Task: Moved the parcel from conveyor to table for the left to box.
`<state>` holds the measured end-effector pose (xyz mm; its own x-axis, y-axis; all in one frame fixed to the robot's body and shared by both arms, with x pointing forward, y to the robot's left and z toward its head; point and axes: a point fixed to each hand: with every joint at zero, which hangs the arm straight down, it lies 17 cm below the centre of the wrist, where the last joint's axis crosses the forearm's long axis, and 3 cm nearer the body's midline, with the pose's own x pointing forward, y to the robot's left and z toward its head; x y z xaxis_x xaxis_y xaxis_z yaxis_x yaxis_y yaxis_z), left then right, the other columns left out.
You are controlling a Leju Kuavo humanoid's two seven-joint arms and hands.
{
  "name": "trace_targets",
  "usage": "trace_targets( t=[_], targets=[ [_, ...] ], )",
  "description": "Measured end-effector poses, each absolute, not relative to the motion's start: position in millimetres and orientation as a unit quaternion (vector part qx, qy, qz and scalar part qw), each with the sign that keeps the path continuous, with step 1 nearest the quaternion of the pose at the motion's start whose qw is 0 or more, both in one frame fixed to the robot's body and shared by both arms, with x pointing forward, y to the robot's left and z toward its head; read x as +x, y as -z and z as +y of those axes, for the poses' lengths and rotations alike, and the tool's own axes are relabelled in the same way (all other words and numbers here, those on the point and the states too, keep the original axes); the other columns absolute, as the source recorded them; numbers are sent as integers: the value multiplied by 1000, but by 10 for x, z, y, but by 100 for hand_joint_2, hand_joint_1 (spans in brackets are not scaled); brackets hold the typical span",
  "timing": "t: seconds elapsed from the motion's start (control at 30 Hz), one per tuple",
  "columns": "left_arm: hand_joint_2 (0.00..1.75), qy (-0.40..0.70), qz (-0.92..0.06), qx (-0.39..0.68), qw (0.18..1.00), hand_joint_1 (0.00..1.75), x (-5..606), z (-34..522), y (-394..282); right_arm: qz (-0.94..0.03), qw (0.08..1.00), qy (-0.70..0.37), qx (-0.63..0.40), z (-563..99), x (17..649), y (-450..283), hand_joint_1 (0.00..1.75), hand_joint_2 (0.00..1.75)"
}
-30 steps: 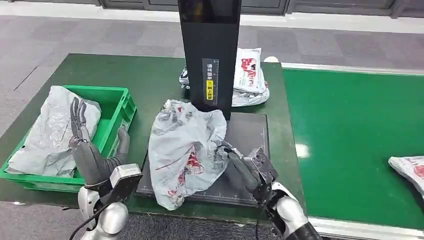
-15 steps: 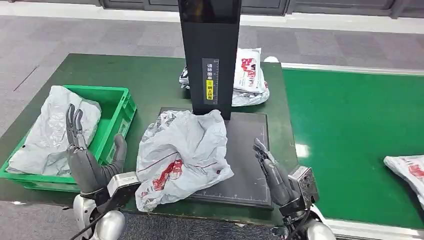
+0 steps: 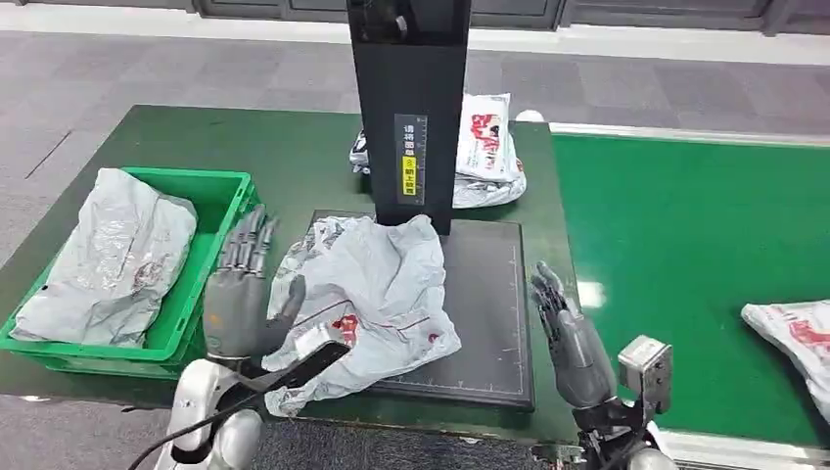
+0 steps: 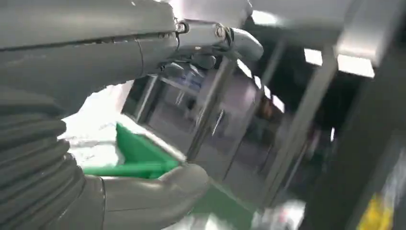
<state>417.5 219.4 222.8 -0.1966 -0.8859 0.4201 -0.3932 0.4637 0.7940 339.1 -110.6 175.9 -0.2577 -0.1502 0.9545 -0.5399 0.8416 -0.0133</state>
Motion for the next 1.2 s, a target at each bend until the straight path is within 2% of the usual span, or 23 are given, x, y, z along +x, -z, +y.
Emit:
trace_targets(
  t=[0.13, 0.5, 0.53, 0.57, 0.73, 1.2],
  targets=[
    [175, 377, -663, 420, 492, 0, 4349, 1967, -1601, -799, 539, -141, 228, -1220, 3413, -2033, 0, 175],
    [175, 495, -569, 393, 526, 0, 4597, 1868, -708, -832, 499, -89, 226, -1460, 3389, -2394, 0, 175],
    [175, 504, -556, 395, 530, 66, 4629, 1903, -624, -833, 498, -86, 225, -1478, 3382, -2408, 0, 175],
    [175, 511, -546, 397, 532, 175, 4660, 1934, -564, -834, 497, -83, 224, -1489, 3377, -2417, 0, 175],
    [175, 527, -503, 418, 543, 175, 4815, 2139, -421, -836, 491, -74, 234, -1487, 3355, -2466, 0, 175],
    [175, 525, -471, 444, 552, 175, 4882, 2404, -343, -838, 485, -61, 242, -1511, 3313, -2479, 0, 175]
  ],
)
